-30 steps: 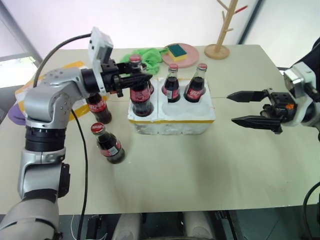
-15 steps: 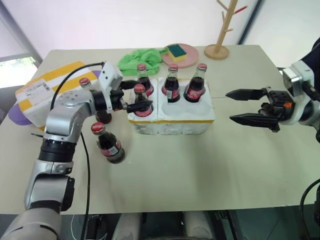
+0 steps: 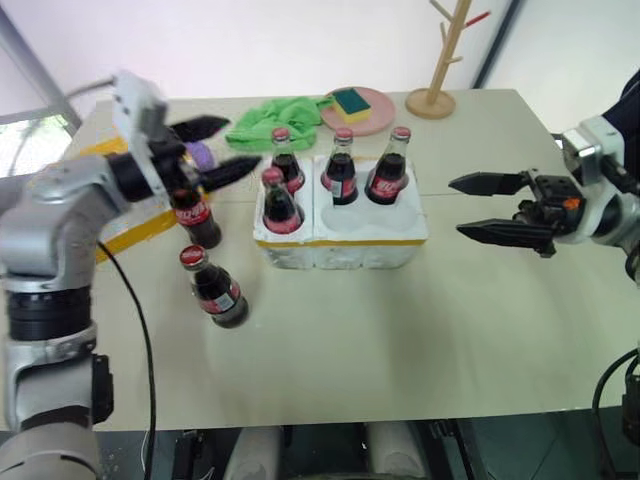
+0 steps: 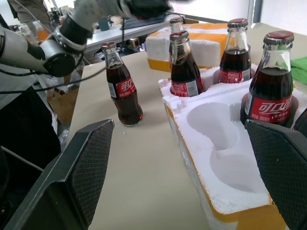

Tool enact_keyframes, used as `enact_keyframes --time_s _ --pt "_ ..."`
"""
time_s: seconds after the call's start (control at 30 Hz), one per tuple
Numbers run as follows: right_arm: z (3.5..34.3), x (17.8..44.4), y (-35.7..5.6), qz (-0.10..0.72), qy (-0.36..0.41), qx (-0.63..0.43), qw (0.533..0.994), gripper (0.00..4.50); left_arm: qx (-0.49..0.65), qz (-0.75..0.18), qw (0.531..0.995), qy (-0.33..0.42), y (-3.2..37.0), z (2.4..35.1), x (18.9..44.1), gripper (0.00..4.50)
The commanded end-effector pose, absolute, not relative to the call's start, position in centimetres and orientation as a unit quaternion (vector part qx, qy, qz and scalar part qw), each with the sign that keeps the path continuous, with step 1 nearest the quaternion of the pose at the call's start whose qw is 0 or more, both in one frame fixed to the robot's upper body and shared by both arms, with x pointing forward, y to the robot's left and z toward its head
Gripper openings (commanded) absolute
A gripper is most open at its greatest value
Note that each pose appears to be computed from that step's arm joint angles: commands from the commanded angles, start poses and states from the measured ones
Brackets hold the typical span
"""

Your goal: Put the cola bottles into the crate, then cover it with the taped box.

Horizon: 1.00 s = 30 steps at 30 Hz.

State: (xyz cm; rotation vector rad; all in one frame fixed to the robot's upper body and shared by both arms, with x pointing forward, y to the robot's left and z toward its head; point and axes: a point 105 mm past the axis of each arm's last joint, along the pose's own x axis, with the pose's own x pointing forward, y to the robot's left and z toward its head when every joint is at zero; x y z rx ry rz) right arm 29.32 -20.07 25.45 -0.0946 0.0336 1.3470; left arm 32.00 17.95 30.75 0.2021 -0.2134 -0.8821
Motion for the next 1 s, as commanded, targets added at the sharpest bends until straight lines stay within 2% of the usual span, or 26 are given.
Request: enact_keyframes --time_s 0.03,0.17,0.27,0.4,0.5,0.83,1.0 --pt "26.5 29.3 -20.0 0.629 -0.006 -0.058 0.775 4.5 0.096 -0.425 0.89 -0.132 18.7 33.2 29.0 4.47" --pt "26.3 29.5 -20.1 0.631 0.0 -0.058 0.774 4.5 0.081 -0.427 0.89 -0.137 19.5 34.5 25.0 4.47" --pt "26.3 29.6 -20.2 0.632 0.003 -0.056 0.773 4.5 0.092 -0.423 0.893 -0.125 19.9 34.2 22.8 4.47" --pt "26.0 29.9 -20.6 0.632 0.022 -0.048 0.773 4.5 0.095 -0.388 0.911 -0.105 20.5 32.8 21.2 4.47" --pt "26.0 30.1 -20.7 0.628 0.017 -0.061 0.775 4.5 0.104 -0.383 0.916 -0.068 20.3 30.3 19.8 4.47" --pt "26.2 30.5 -20.8 0.627 0.015 -0.082 0.774 4.5 0.125 -0.341 0.932 0.012 20.5 23.1 18.4 4.47" --pt "26.4 30.3 -21.0 0.625 0.018 -0.083 0.776 4.5 0.143 -0.328 0.934 0.022 20.6 20.8 18.5 4.47"
